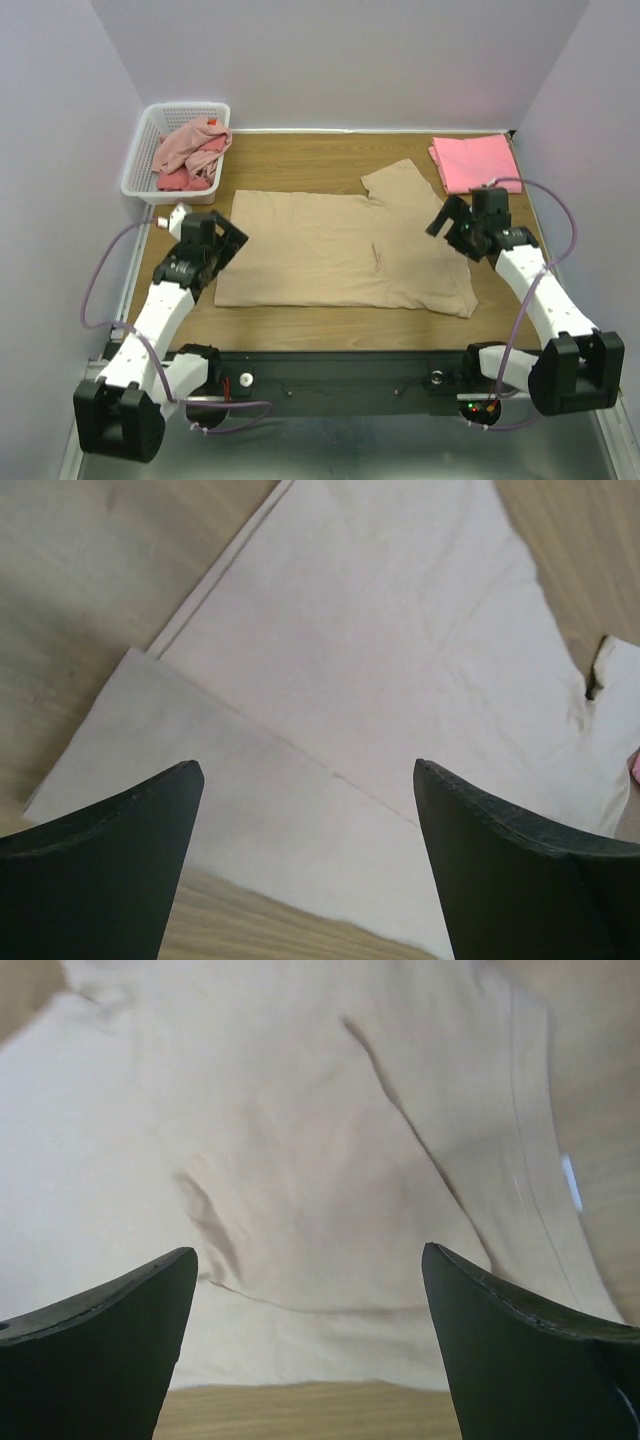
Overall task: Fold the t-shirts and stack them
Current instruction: Fold the tshirt
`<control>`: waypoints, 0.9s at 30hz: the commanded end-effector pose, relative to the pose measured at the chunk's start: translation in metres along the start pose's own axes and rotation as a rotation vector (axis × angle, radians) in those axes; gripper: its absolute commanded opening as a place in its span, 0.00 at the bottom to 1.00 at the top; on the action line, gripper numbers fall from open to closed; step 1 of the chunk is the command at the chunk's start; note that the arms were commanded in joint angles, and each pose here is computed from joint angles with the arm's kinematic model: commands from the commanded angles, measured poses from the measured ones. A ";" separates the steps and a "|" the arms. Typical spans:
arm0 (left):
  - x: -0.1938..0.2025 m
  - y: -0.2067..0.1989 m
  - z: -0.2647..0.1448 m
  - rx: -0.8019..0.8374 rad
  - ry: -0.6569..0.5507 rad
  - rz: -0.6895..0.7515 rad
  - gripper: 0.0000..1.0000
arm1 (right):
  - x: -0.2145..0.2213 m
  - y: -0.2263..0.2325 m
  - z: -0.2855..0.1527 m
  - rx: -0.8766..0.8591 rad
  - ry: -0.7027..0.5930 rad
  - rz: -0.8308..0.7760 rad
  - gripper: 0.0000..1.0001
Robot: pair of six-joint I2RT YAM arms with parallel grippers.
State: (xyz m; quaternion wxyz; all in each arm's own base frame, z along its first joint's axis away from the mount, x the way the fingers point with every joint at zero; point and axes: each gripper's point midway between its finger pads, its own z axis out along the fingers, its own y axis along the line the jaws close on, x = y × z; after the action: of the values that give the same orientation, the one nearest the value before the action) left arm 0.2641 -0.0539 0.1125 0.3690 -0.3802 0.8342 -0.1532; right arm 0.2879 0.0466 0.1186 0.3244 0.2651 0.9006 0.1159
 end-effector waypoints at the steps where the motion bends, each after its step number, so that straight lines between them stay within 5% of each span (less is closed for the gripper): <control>1: -0.057 -0.059 -0.001 0.067 -0.129 0.114 0.98 | -0.057 0.039 -0.008 -0.081 -0.102 -0.102 1.00; 10: -0.107 -0.141 0.076 -0.040 -0.157 0.291 0.98 | -0.135 0.119 0.028 -0.165 -0.176 -0.226 1.00; 17: -0.110 -0.123 0.153 -0.319 -0.127 0.353 0.98 | -0.171 0.143 0.069 -0.146 -0.199 -0.262 1.00; 27: -0.103 -0.125 0.209 -0.357 -0.117 0.328 0.88 | -0.172 0.141 0.113 -0.104 -0.164 -0.301 1.00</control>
State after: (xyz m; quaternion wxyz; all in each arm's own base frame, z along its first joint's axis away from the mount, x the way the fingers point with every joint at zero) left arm 0.5160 -0.0632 0.0699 0.3406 -0.2917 0.8913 0.0670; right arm 0.5145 0.0718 0.1661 0.4010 0.1340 0.9009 0.0978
